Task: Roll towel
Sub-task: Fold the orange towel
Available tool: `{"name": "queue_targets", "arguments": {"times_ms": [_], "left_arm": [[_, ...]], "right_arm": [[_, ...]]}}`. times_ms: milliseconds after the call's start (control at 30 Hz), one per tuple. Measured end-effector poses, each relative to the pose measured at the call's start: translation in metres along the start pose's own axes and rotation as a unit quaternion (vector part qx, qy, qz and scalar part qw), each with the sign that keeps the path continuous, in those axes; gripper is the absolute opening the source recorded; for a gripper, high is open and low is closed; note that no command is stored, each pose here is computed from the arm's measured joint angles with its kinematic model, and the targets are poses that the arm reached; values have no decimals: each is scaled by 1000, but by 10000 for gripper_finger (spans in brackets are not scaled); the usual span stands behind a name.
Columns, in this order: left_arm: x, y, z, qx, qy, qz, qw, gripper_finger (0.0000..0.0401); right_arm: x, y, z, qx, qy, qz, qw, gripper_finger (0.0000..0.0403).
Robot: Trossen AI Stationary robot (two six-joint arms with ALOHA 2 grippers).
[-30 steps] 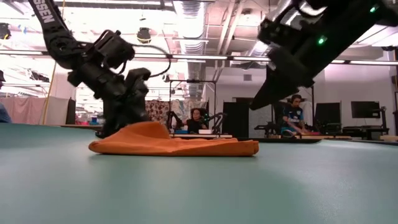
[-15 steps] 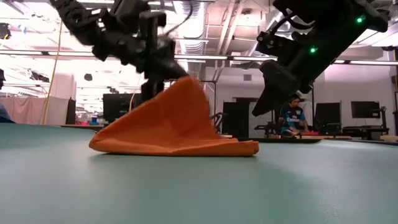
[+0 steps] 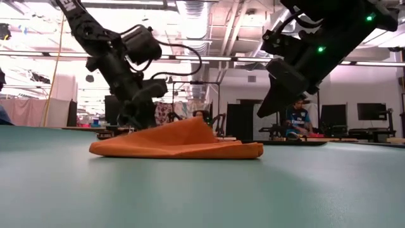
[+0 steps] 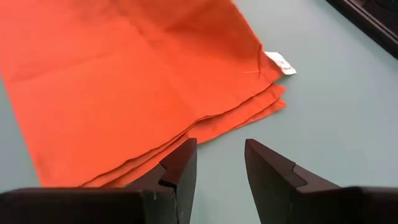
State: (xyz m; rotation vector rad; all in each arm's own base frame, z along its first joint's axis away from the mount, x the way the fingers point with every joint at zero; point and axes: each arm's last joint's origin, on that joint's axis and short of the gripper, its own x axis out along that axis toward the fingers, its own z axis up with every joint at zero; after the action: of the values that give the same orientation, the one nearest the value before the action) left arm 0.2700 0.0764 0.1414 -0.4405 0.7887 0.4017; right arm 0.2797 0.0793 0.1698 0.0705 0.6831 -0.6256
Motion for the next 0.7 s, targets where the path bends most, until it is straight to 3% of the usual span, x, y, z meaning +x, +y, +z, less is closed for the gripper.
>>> {"name": "queue_targets", "arguments": {"times_ms": [700], "left_arm": [[-5,5,10,25,-44,63,997,0]], "right_arm": [[-2,2,-2,-1,0,5,1000,156]]}}
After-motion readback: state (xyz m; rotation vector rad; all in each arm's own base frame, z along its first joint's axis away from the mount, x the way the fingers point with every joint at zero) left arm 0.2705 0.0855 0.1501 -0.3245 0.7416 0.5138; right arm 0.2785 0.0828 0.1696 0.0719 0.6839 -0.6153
